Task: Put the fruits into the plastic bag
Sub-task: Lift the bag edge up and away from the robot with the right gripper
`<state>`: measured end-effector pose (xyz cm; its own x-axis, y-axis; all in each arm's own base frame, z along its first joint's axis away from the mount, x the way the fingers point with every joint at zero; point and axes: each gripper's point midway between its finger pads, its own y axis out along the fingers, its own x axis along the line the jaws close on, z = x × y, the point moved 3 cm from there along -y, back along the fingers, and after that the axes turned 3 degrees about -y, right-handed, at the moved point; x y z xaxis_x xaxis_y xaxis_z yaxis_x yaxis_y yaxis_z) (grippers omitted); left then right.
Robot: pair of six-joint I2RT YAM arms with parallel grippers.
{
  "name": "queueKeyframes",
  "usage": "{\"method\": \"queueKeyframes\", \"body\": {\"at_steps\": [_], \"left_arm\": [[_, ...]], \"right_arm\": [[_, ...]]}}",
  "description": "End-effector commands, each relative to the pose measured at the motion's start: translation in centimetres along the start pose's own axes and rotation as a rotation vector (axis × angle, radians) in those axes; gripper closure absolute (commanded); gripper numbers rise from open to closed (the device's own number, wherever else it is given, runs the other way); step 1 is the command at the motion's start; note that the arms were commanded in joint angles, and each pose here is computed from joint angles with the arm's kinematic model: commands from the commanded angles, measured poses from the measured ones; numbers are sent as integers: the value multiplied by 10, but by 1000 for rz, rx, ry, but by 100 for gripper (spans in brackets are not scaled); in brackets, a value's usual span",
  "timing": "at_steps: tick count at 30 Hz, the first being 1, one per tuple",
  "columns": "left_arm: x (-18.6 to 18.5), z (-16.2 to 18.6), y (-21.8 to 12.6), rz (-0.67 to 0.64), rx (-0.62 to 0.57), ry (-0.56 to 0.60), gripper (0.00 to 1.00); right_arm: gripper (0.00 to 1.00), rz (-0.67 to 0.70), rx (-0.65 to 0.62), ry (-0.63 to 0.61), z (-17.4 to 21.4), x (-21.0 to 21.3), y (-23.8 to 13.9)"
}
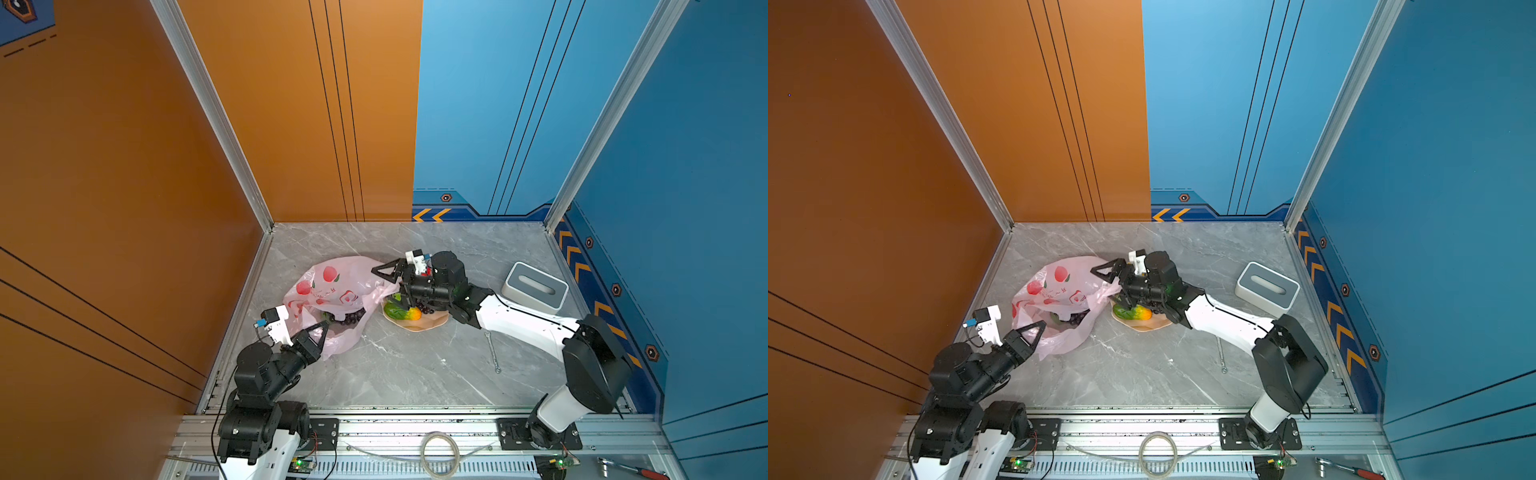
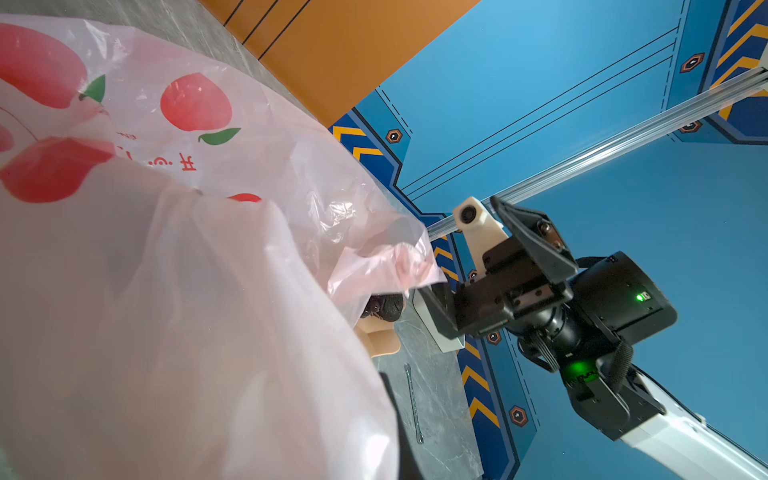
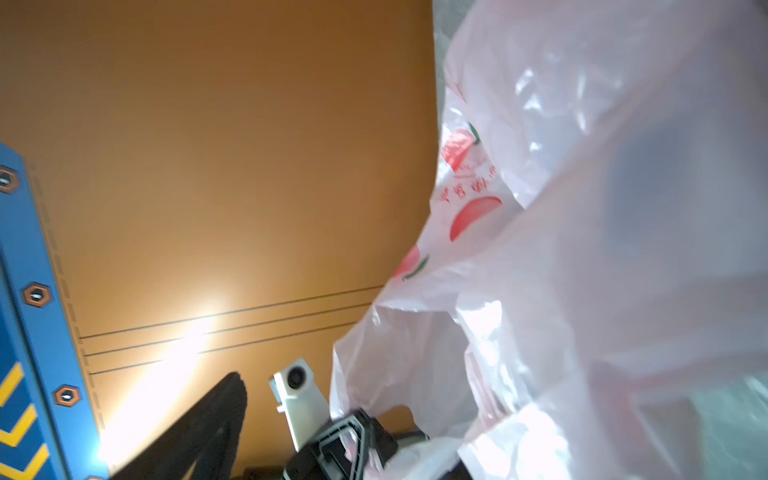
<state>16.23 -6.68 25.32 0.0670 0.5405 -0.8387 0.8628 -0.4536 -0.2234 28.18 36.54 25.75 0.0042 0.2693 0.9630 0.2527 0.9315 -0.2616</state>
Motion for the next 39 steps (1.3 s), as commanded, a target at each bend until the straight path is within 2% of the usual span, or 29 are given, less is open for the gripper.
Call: {"method": "queueKeyframes", "body": {"at_steps": [1,4,5,8,10,12,14,16,18,24,28,33,35,39], "left_arm": [[-7,2,0,45,16,17,100],[-7,5,0,54,31,17,100],[-6,7,1,56,39,14,100],[-1,11,2,55,49,-1,100],[3,14,3,51,54,-12,100],[5,16,4,49,55,-15,100],[7,17,5,50,61,-18,100],[9,21,6,48,75,-26,100],[11,24,6,51,80,-32,100],[20,32,8,54,93,-57,100],[21,33,9,49,95,-51,100],[18,32,9,44,100,-33,100],[16,31,9,48,100,-28,100],[14,30,7,51,95,-25,100]], "right_arm": [[0,282,92,-125,24,-38,-32],[0,587,105,-410,26,-43,-72],[0,719,102,-534,23,-38,-88],[0,989,118,-811,17,-18,-119],[0,1026,154,-870,17,-12,-122],[0,971,186,-920,22,-3,-114],[0,913,216,-1055,31,8,-98],[0,928,265,-1184,35,12,-80],[0,978,284,-1225,27,17,-65],[2,1128,385,-1299,13,-2,-21],[2,1206,463,-1354,15,-21,1],[4,1277,490,-1382,7,-41,18],[7,1305,476,-1391,1,-45,23],[22,1364,428,-1421,-14,-46,30]]}}
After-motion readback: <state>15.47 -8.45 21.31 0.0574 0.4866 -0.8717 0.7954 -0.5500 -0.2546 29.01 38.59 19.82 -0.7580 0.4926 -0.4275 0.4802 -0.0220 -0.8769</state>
